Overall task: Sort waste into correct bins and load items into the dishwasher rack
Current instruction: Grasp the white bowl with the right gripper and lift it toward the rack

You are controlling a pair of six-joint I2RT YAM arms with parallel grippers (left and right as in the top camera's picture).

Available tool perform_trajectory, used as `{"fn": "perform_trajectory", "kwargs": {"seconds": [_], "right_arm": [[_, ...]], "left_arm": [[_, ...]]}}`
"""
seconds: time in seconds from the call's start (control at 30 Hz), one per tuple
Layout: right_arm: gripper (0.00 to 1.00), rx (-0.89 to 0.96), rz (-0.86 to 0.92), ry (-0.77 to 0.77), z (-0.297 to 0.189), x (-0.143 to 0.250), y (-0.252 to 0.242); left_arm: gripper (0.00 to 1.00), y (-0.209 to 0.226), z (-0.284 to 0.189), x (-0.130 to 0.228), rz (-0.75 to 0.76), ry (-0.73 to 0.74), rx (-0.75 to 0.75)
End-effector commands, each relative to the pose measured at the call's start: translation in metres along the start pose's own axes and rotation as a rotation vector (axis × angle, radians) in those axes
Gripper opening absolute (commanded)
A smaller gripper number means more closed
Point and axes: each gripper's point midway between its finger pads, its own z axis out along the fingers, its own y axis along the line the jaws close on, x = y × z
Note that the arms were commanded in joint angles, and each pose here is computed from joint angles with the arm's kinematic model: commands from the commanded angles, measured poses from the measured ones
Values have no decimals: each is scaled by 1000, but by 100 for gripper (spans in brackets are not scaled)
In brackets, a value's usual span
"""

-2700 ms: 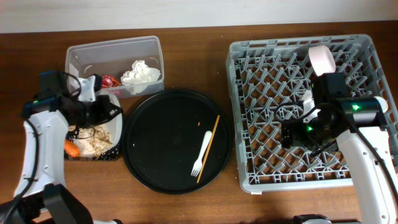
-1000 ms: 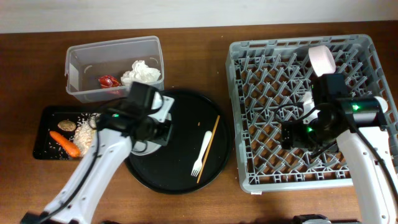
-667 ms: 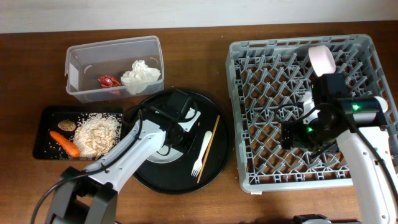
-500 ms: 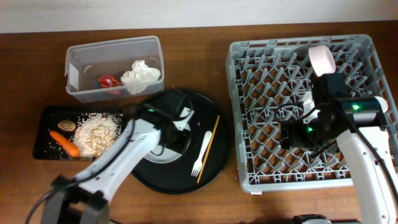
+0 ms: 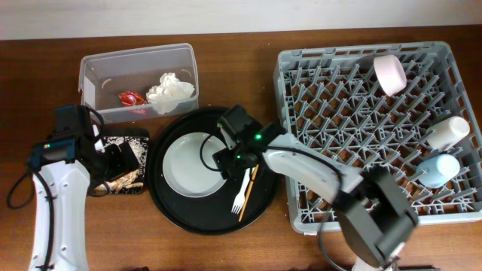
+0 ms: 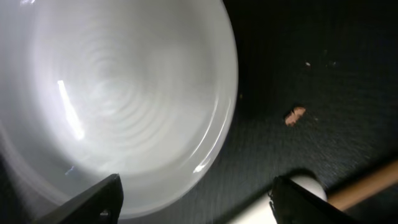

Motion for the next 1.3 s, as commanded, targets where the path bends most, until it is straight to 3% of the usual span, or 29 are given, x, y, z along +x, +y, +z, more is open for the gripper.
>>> {"fn": "perform_trajectory", "kwargs": {"seconds": [0.0,0.07,0.2,0.27,0.37,0.5,0.57,0.6,0.7,0.77,0.87,0.97,1.13,1.27], "right_arm": [[68,60,93,7,30,0,-10],[54,42,92,32,44,6,-7],[16,35,61,39,47,11,6],[4,39,63,36,47,10,5],[4,98,69,-31,21,-9,-5],[4,459,173,-276,-128,-67,-91],[4,624,117,-432,-226,-87,-132],[4,746,112,-474,-265,-86,-157],[4,1387,293,-434,-374,-40,-252],[4,1542,410,-475,-403,-33,-273],[4,1546,493,-585,-413,-42,-279],[4,1603,492,-524,-402,-42,-293],[4,1576,387,-317,-298,-32,-320],[4,1506,328,-246,-247,-26,-327]], "left_arm": [[99,0,-5,-3,-17,-17,10],[99,-1,-5,-3,-17,-17,12],[99,-1,-5,-3,-17,-17,12],[99,-1,-5,-3,-17,-17,12],[99,-1,-5,-3,-17,-20,12],[99,-1,-5,-3,-17,-20,12],[99,-1,-5,-4,-17,-24,13],[99,-1,-5,-4,-17,-24,13],[99,-1,-5,-4,-17,-24,13],[99,-1,-5,-4,-17,-23,13],[99,-1,-5,-3,-17,-17,11],[99,-1,-5,-3,-17,-17,12],[99,-1,-5,-4,-17,-24,13],[99,-1,-5,-4,-17,-24,13]]}}
